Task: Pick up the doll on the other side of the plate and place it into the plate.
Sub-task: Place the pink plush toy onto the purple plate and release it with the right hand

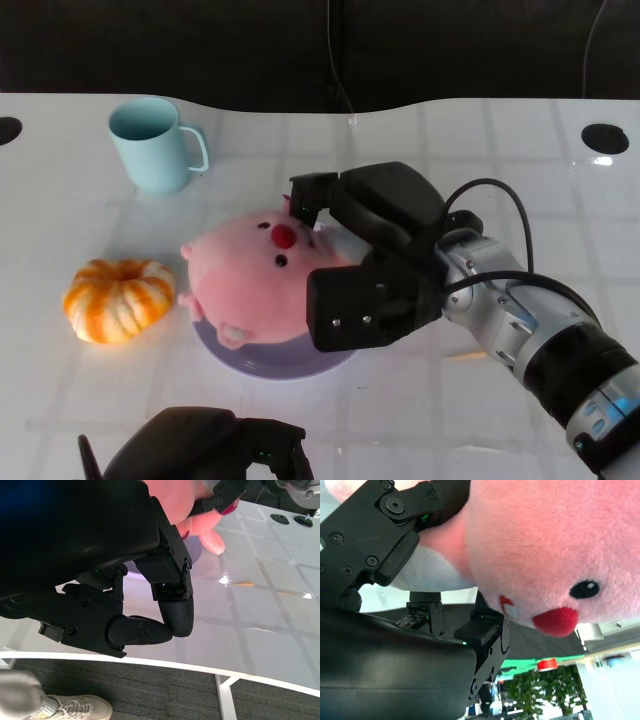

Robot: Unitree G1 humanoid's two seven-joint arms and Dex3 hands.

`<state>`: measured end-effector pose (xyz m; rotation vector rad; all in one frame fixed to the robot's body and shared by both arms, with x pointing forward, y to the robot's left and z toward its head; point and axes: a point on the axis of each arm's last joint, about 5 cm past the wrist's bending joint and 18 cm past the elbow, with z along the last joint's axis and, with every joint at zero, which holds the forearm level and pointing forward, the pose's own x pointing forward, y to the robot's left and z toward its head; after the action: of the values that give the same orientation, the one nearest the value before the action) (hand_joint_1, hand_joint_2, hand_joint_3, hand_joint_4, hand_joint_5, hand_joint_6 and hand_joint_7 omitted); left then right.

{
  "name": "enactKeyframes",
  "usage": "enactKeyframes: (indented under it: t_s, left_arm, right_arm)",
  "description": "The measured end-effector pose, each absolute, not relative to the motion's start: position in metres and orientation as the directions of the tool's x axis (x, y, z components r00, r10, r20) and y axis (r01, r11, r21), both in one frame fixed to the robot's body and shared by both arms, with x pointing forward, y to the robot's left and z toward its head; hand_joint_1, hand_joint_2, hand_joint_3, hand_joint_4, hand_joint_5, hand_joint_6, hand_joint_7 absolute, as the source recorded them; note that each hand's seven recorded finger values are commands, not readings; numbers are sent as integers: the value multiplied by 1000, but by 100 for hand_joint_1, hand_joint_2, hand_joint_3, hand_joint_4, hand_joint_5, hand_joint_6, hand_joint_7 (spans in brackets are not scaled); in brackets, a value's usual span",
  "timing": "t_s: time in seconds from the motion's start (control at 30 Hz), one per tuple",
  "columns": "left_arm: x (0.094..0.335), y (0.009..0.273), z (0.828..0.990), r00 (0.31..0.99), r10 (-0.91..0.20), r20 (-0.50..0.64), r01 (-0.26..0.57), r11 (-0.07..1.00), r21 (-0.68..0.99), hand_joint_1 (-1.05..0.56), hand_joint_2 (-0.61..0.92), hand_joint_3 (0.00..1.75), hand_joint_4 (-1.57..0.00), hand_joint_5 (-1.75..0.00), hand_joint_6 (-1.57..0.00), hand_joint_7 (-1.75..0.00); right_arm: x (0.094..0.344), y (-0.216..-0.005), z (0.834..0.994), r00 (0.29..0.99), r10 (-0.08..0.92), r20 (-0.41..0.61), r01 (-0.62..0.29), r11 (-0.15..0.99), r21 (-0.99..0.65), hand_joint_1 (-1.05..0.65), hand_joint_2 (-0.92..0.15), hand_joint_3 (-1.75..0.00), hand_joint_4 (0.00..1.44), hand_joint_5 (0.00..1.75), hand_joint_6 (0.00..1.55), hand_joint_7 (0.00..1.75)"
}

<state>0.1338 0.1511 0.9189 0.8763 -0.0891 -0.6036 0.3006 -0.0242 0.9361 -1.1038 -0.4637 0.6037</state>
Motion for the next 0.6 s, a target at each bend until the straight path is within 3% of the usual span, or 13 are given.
enactKeyframes:
  t_s: [0.03,0.1,0.2,0.37,0.6]
  left_arm:
    - [134,151,919,831,-531,-167,460,486,743,-29,92,31,-74,-128,-82,-82]
    - [134,151,919,830,-532,-166,459,486,744,-29,92,31,-74,-127,-82,-81]
    - [134,151,919,830,-533,-165,459,486,744,-29,92,30,-73,-125,-82,-80]
    - [134,151,919,830,-532,-166,459,484,745,-29,92,27,-76,-124,-84,-78]
    - [134,152,917,832,-530,-165,459,489,742,-29,92,25,-78,-120,-86,-75]
  right_arm:
    - [300,-24,936,746,665,35,-230,307,-923,-28,-86,-14,76,94,90,25]
    - [300,-23,935,731,683,-8,-260,267,-928,-38,-91,-12,61,50,70,5]
    - [300,-25,937,708,701,-91,-298,180,-937,-55,-92,-16,43,25,46,1]
    - [300,-29,948,672,725,-152,-311,90,-946,-70,-92,-17,32,14,31,0]
    - [292,-40,950,638,748,-180,-320,45,-946,-76,-92,-16,31,12,29,0]
